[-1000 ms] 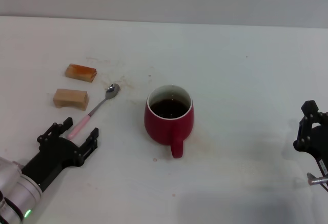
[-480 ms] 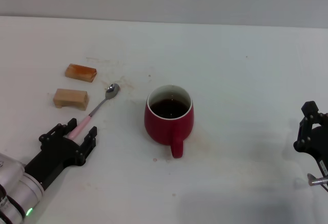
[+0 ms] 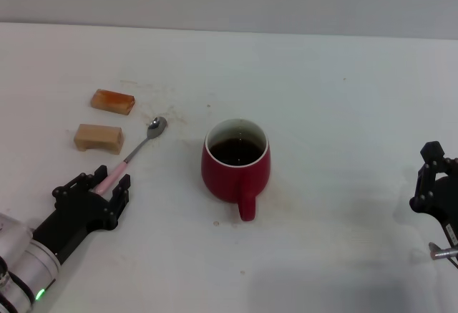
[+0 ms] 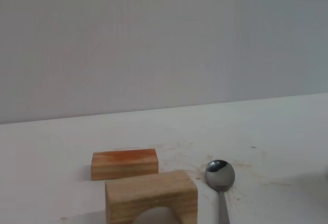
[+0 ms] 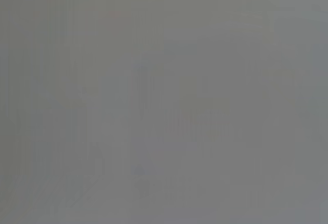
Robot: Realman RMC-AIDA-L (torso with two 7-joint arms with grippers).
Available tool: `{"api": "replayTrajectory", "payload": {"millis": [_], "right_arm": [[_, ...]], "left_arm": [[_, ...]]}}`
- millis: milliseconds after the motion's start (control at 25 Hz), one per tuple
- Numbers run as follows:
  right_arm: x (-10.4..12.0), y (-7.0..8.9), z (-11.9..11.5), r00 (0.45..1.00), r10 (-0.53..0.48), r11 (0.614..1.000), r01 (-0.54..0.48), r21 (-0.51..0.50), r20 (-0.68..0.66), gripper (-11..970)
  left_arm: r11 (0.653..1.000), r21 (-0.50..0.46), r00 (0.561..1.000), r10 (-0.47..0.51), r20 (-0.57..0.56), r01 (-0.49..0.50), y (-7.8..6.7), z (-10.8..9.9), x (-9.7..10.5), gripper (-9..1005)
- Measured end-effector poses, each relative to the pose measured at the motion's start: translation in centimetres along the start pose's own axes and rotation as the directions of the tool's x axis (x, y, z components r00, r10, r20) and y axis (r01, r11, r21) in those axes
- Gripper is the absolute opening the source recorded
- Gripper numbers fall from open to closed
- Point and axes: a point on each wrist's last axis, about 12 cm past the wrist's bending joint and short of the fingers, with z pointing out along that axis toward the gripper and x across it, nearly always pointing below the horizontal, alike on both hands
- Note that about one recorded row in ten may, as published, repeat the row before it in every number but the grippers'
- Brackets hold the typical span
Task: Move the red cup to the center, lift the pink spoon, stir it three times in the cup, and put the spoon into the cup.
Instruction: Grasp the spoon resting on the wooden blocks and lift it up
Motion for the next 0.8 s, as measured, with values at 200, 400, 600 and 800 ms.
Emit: {"api": "replayTrajectory", "payload": {"millis": [200, 400, 600, 800], "right_arm": [[0.0, 0.0, 0.0, 1.0, 0.0, 1.0, 0.0, 0.0, 0.0, 0], [0.0, 0.0, 0.0, 1.0, 0.0, 1.0, 0.0, 0.0, 0.0, 0], [0.0, 0.0, 0.0, 1.0, 0.0, 1.0, 0.0, 0.0, 0.0, 0], [0.0, 0.0, 0.0, 1.0, 0.0, 1.0, 0.0, 0.0, 0.0, 0]], "left_arm": [[1.0, -0.002, 1.0, 0.003, -0.006, -0.003, 0.0, 0.1, 0.0, 430], [1.0, 0.011, 1.0, 0.025, -0.018, -0.024, -0.1, 0.5, 0.0, 431], [0.999, 0.012, 0.999, 0.042, -0.033, -0.042, -0.2, 1.1, -0.2, 319], [0.998, 0.01, 0.997, 0.068, -0.026, -0.068, -0.6, 1.2, -0.3, 175]]}}
